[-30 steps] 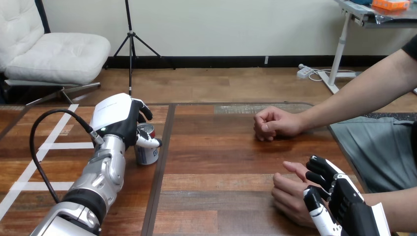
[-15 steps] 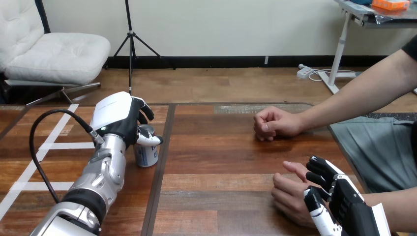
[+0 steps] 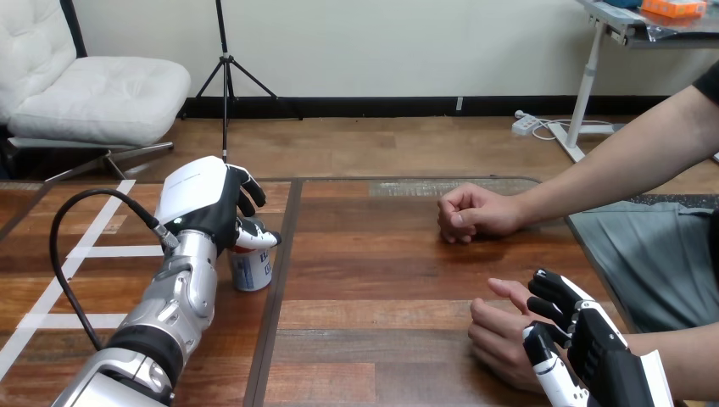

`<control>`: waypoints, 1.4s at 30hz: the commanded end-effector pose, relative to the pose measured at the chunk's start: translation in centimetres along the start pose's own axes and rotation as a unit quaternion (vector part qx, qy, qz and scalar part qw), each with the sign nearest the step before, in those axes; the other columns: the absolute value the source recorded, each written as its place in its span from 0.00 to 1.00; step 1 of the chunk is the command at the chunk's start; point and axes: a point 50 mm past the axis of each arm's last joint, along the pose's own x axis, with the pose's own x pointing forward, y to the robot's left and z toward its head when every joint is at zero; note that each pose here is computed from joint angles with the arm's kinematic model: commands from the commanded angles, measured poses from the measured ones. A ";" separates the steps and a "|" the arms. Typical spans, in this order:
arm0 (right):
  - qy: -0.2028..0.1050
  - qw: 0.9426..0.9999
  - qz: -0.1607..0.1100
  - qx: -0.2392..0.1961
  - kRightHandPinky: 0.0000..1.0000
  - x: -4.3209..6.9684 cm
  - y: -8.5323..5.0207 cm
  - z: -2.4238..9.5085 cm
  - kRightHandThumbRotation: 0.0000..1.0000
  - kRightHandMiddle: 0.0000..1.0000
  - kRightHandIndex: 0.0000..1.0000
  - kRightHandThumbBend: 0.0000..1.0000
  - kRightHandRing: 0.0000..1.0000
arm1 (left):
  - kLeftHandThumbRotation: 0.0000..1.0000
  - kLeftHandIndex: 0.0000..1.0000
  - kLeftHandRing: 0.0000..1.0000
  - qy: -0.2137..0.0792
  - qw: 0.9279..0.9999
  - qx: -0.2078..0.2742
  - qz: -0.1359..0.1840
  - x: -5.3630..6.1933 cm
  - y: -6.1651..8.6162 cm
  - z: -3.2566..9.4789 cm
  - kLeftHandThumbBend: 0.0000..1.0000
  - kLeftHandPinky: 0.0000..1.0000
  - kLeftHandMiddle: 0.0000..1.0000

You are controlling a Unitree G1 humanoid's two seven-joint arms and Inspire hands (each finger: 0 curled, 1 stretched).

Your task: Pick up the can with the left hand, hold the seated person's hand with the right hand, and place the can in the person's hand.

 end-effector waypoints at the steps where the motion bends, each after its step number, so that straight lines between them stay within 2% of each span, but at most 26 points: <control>1: -0.029 1.000 -0.003 0.007 0.77 0.8 0.2 0.9 0.62 0.84 0.83 0.55 0.83 | 0.00 0.54 0.49 -0.038 0.998 -0.020 0.037 1.0 1.8 2.0 0.68 0.43 0.55; 9: -0.027 1.000 -0.004 0.005 0.78 0.8 0.1 0.9 0.62 0.84 0.83 0.55 0.83 | 0.00 0.54 0.49 -0.032 0.999 -0.019 0.027 1.0 1.6 1.9 0.71 0.42 0.55; 17: -0.028 1.000 -0.007 0.000 0.77 0.8 0.0 0.9 0.62 0.84 0.83 0.55 0.82 | 0.00 0.57 0.53 -0.026 0.999 -0.021 0.012 1.0 1.5 1.8 0.74 0.45 0.59; 32: -0.027 1.000 -0.007 -0.002 0.76 0.7 0.0 1.0 0.63 0.84 0.83 0.56 0.82 | 0.00 0.63 0.61 -0.019 1.000 -0.004 0.004 0.9 1.3 1.5 0.77 0.51 0.66; 38: -0.029 1.000 -0.004 -0.001 0.77 0.8 0.0 1.1 0.63 0.84 0.83 0.55 0.82 | 0.00 0.71 0.69 -0.009 0.999 -0.033 -0.008 0.8 1.1 1.3 0.81 0.59 0.73; 42: -0.028 1.000 -0.003 -0.002 0.78 0.8 0.0 1.1 0.63 0.84 0.83 0.54 0.83 | 0.00 0.75 0.73 0.002 0.996 -0.092 -0.015 0.7 1.0 1.1 0.82 0.63 0.78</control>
